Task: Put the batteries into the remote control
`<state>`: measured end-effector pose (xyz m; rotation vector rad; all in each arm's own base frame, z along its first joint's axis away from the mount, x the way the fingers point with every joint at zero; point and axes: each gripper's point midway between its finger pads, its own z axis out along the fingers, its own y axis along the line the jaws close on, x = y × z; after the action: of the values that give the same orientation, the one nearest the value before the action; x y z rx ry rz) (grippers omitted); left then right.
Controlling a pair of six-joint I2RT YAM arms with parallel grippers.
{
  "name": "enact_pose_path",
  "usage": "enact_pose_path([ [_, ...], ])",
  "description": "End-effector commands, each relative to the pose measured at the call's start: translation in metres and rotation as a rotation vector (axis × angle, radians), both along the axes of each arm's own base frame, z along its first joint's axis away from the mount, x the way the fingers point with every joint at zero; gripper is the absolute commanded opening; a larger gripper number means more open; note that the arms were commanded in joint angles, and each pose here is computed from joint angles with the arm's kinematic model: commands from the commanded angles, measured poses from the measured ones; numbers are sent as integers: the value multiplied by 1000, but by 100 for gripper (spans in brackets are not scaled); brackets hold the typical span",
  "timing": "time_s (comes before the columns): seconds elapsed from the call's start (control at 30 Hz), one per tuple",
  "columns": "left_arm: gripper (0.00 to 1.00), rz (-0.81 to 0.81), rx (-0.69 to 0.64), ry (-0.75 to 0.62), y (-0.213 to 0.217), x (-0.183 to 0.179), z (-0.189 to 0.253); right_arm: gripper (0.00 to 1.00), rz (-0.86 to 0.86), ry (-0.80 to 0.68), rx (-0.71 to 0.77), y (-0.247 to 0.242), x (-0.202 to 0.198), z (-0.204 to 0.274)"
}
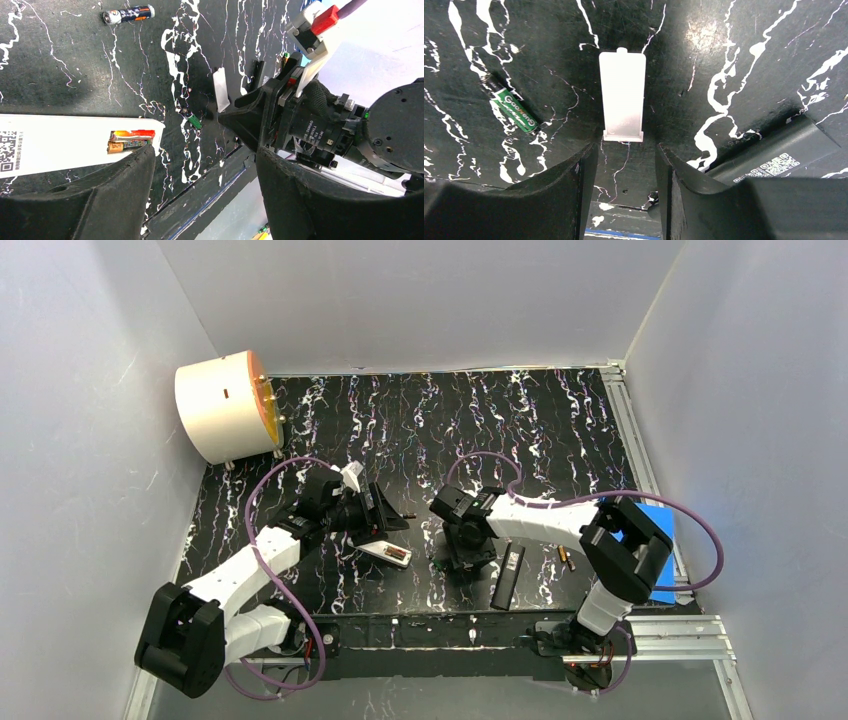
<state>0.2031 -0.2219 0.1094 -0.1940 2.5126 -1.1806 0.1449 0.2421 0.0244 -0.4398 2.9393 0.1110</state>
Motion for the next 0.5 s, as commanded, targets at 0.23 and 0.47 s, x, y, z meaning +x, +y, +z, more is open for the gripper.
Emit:
enact_pose_path([
  [0.23, 71, -22, -7, -18, -4, 3, 8, 54, 14, -19, 16, 13, 8, -3],
  [0.47, 71, -24, -4, -17, -5, 4, 8, 47, 14, 3, 13, 12, 4, -10],
])
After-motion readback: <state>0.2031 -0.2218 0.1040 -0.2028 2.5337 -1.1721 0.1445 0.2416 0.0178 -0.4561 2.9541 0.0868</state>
